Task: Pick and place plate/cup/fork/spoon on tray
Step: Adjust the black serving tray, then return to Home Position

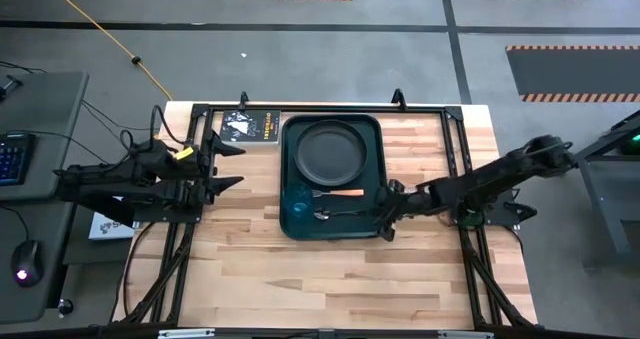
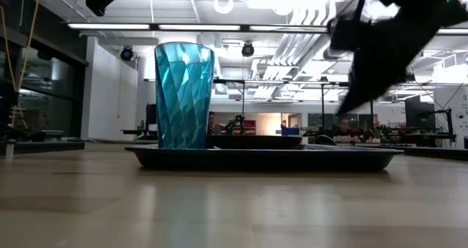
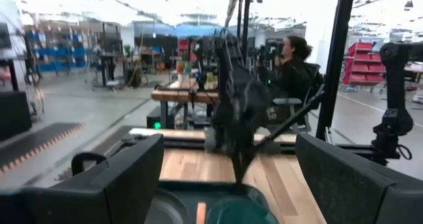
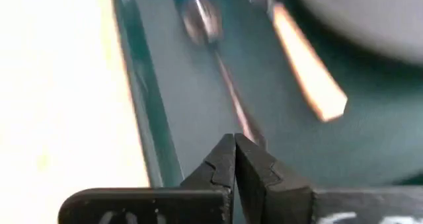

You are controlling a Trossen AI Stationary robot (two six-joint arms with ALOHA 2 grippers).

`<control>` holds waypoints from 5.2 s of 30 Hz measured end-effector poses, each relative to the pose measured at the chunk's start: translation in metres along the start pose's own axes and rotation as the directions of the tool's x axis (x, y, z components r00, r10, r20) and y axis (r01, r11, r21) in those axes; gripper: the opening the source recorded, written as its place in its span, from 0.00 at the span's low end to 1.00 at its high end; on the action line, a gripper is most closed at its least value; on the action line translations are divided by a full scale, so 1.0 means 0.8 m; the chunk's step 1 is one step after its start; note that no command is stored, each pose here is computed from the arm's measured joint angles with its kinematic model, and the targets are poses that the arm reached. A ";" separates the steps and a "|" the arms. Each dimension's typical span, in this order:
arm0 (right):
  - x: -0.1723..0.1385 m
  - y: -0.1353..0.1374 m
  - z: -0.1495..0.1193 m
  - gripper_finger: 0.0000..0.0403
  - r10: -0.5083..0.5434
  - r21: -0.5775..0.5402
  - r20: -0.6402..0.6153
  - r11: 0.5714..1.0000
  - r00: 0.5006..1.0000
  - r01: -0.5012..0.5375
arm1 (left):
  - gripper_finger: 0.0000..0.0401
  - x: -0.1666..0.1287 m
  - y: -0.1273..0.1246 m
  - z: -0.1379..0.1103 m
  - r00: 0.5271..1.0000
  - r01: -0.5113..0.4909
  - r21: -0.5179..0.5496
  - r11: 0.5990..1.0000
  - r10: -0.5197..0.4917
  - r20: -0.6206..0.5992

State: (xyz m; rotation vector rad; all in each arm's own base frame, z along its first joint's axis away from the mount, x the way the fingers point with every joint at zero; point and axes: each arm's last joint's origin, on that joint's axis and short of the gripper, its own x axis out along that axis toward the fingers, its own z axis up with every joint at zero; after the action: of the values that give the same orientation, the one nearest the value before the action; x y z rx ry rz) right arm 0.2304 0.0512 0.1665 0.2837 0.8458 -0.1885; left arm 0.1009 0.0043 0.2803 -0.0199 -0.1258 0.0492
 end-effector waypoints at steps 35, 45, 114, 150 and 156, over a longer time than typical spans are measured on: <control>-0.143 0.004 0.046 0.00 0.049 -0.153 0.630 0.986 0.775 0.062 | 0.03 -0.039 0.000 -0.050 0.997 0.060 -0.085 0.995 -0.056 0.055; -0.143 0.004 0.046 0.00 0.053 -0.119 0.629 0.993 0.775 0.028 | 0.00 -0.032 -0.009 -0.061 0.972 0.160 -0.122 0.980 -0.134 0.194; -0.119 -0.101 -0.085 0.00 0.177 -0.176 0.831 0.983 0.528 -0.052 | 0.00 -0.025 -0.020 -0.112 0.992 0.067 -0.045 0.997 -0.062 0.105; -0.111 -0.105 -0.093 0.00 0.158 -0.138 0.786 0.987 0.598 -0.080 | 0.01 -0.025 -0.020 -0.130 0.997 0.065 -0.016 0.998 -0.066 -0.041; -0.110 -0.105 -0.094 0.00 0.158 -0.140 0.778 0.987 0.608 -0.078 | 0.01 -0.025 -0.020 -0.134 0.995 0.065 -0.010 0.998 -0.066 -0.075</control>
State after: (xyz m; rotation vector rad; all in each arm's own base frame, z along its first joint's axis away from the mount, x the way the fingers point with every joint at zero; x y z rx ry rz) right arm 0.0966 0.0003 0.1711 0.1378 -0.0640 -0.1274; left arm 0.0955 -0.0147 0.1717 -0.0250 -0.0516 -0.0173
